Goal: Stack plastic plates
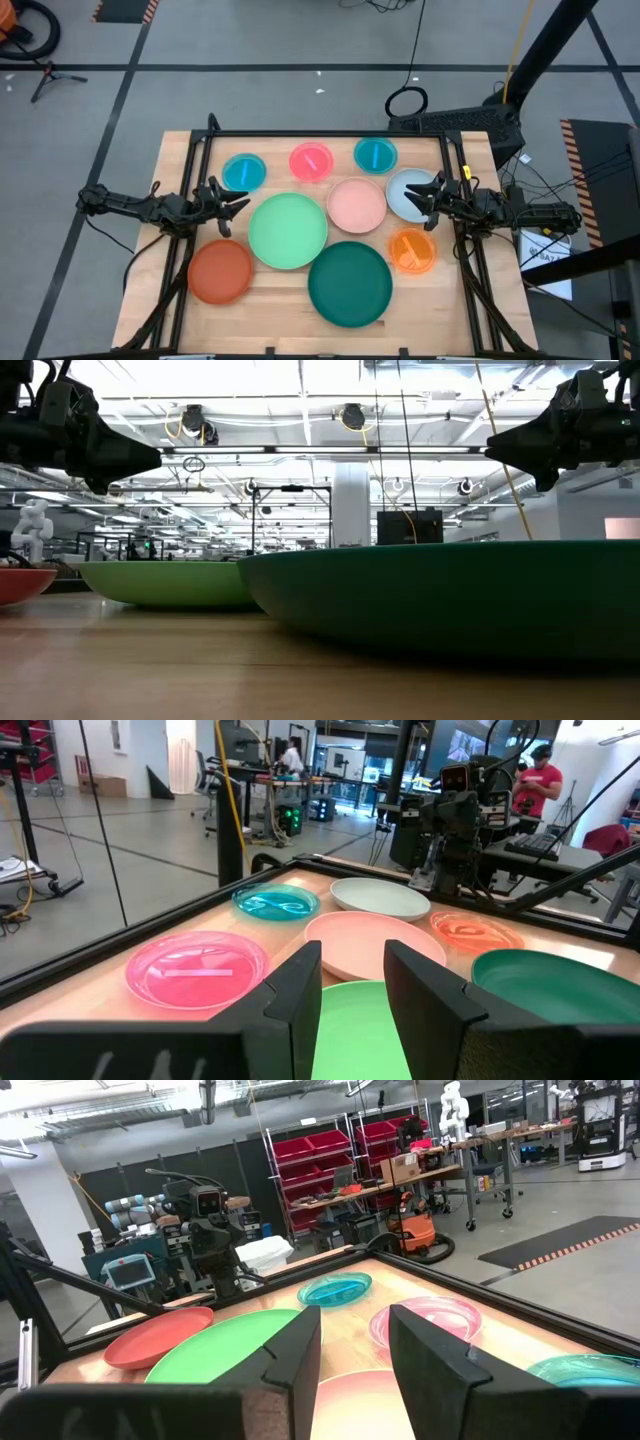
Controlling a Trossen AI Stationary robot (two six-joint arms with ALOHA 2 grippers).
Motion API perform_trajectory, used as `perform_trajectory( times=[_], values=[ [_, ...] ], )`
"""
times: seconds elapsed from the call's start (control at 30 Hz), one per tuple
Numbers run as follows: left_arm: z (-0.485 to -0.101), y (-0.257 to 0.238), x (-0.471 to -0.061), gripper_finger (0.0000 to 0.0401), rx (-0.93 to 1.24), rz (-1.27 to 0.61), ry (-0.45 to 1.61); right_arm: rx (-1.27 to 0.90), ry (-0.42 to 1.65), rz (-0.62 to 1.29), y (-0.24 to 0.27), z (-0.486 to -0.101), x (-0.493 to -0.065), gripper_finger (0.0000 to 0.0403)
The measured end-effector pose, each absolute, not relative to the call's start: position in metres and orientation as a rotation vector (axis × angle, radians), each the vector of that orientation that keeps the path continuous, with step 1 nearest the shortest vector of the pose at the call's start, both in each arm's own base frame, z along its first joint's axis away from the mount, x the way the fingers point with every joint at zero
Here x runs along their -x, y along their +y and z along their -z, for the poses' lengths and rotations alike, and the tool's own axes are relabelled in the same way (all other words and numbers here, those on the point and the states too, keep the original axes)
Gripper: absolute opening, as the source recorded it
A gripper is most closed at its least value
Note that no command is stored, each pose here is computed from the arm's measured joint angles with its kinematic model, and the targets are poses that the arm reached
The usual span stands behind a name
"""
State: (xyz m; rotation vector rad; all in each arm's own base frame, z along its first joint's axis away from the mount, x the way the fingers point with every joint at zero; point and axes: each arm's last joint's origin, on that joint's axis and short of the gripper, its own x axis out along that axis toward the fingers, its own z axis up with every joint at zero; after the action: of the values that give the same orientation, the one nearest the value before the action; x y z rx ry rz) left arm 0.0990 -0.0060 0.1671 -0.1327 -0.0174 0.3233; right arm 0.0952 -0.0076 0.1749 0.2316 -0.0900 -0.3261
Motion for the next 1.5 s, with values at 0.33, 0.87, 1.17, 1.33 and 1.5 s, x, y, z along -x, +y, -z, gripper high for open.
perform_trajectory(
  times=[0.33, 0.87, 1.17, 1.33, 1.5],
  values=[
    [-0.168, -0.006, -0.099, 0.0118, 0.132, -0.323, -0.027, 0.019, -0.097, 0.365, -0.009, -0.180, -0.094, 0.0114],
    [-0.188, -0.007, -0.102, 0.0118, 0.630, -0.248, -0.281, 0.164, -0.468, 0.218, -0.003, -0.215, -0.086, 0.0114],
    [-0.195, -0.010, -0.116, 0.0118, 0.676, -0.244, -0.292, 0.404, -0.543, 0.261, -0.002, -0.227, -0.086, 0.0114],
    [-0.204, -0.011, -0.128, 0.0118, 0.628, -0.313, -0.245, 0.423, -0.534, 0.270, -0.002, -0.245, -0.090, 0.0114],
    [-0.228, -0.016, -0.153, 0.0118, 0.570, -0.328, -0.196, 0.410, -0.489, 0.255, -0.002, -0.261, -0.101, 0.0114]
  ],
)
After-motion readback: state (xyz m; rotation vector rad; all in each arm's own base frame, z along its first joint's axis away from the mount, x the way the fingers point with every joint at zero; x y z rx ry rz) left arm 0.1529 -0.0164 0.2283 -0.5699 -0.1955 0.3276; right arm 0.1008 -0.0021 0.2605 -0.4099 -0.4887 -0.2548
